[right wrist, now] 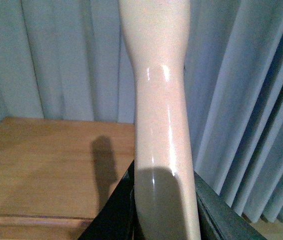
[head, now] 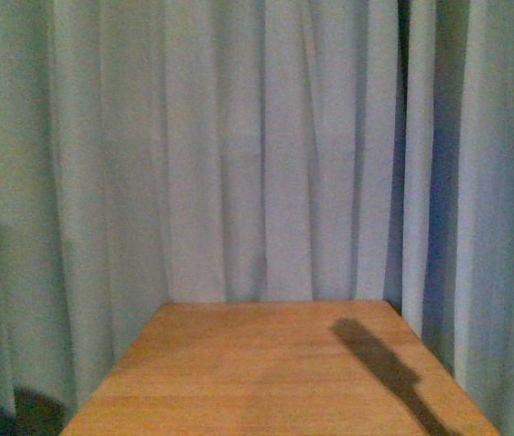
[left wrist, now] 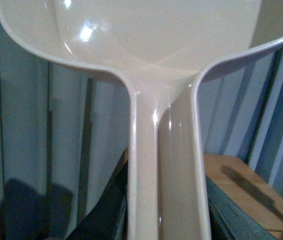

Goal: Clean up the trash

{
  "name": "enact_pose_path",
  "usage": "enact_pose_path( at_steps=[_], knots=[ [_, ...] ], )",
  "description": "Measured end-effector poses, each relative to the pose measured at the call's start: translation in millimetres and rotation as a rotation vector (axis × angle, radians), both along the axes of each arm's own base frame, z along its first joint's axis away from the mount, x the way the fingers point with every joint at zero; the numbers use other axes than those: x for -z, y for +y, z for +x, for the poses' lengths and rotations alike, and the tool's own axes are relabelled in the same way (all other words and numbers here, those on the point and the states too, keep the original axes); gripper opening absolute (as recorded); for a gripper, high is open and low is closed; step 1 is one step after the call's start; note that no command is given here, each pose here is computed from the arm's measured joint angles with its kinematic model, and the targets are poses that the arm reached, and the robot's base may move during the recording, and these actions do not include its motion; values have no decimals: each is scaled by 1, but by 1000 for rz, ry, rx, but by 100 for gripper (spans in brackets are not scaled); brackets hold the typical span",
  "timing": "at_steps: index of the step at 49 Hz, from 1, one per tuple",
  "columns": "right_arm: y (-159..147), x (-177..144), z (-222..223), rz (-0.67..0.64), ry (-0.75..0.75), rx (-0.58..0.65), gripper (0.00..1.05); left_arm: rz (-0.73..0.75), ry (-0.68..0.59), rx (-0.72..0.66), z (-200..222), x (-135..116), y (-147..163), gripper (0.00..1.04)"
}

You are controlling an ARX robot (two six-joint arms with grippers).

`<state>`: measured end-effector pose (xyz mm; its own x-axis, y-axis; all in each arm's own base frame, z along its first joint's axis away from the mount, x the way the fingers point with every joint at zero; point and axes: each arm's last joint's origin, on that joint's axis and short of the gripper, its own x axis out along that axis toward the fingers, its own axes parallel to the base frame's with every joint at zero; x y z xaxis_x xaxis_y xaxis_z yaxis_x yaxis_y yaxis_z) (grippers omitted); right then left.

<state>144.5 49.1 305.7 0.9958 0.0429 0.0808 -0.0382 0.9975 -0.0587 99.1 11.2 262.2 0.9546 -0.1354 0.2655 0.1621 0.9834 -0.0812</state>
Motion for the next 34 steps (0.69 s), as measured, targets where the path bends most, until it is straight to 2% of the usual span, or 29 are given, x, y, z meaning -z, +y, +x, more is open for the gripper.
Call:
enact_pose_path(
  at_steps=[19,34],
  knots=[
    [-13,16,-31,27,-73,107,20,0,0,0,0,0,0,27],
    [-13,18,-32,12,-75,110,20,0,0,0,0,0,0,27]
  ],
)
